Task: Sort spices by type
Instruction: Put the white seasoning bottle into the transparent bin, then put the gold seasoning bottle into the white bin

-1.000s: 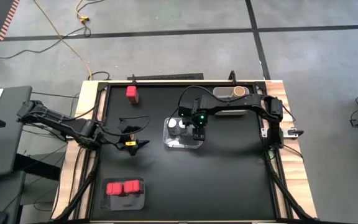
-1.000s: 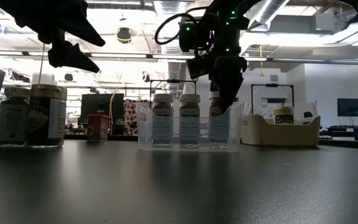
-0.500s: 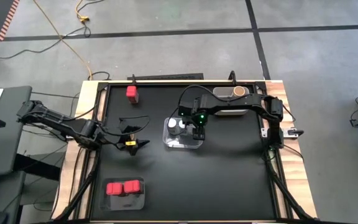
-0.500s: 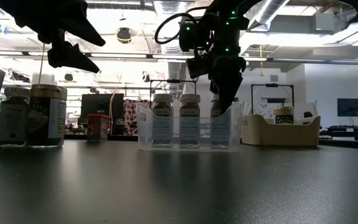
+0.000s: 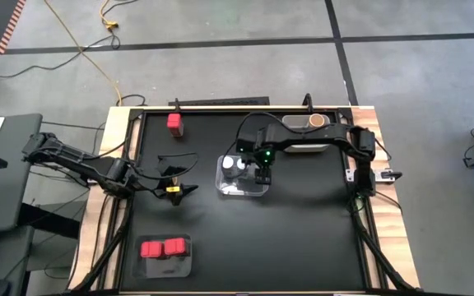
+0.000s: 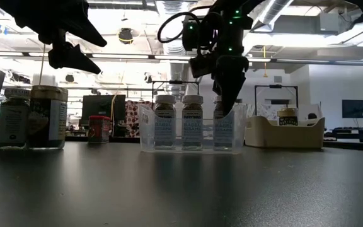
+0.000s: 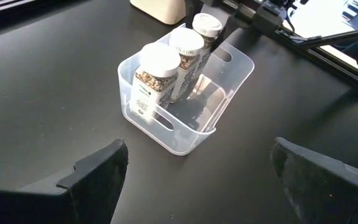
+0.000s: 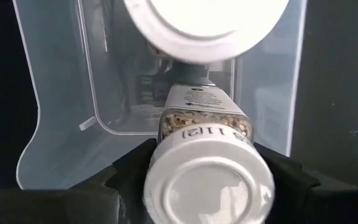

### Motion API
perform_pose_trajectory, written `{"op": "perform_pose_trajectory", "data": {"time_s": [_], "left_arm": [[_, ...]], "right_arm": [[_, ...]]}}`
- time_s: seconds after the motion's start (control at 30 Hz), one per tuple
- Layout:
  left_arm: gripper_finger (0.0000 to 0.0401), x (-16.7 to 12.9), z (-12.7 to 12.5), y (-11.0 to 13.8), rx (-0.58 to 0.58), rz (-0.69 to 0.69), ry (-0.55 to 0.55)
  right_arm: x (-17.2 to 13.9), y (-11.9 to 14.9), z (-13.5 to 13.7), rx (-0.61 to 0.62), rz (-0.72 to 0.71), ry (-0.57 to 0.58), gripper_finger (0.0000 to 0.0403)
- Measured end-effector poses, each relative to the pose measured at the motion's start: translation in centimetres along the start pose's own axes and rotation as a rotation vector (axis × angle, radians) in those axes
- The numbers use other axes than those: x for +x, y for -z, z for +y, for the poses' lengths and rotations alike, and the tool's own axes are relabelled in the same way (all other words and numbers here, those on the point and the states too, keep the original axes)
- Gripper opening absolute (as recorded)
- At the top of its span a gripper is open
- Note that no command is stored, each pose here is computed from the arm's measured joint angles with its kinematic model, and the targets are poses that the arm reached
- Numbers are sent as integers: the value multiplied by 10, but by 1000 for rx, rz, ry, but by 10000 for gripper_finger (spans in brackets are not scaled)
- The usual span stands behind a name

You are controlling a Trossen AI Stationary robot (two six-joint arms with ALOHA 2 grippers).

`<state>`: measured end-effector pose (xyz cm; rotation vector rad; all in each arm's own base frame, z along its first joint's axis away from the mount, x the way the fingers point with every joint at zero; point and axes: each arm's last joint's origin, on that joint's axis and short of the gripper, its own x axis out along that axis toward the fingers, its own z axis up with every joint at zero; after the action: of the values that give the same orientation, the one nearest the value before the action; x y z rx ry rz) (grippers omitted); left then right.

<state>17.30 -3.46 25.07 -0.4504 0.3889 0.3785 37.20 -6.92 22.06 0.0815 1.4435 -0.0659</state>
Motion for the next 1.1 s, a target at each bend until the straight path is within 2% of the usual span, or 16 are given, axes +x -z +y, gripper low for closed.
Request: {"op": "perform_pose_trajectory", "data": {"time_s": [0.43, 0.57, 0.73, 0.87, 1.0, 1.1], "left_arm": [[377, 0, 0, 0, 1, 1, -1], [377, 0, 0, 0, 1, 1, 0], [377, 0, 0, 0, 1, 1, 0], [377, 0, 0, 0, 1, 1, 0], [377, 0, 0, 0, 0, 1, 0], [377, 0, 0, 0, 1, 1, 0]], "right_arm": [[-46, -9, -5, -12, -31, 5, 262], [-65, -6, -3, -1, 8, 1, 262], [-80, 0, 1, 70, 74, -4, 262], [-89, 9, 13, 91, 118, -5, 262], [-112, 20, 28, 66, 46, -8, 262], [-135, 28, 38, 102, -61, -14, 262]]}}
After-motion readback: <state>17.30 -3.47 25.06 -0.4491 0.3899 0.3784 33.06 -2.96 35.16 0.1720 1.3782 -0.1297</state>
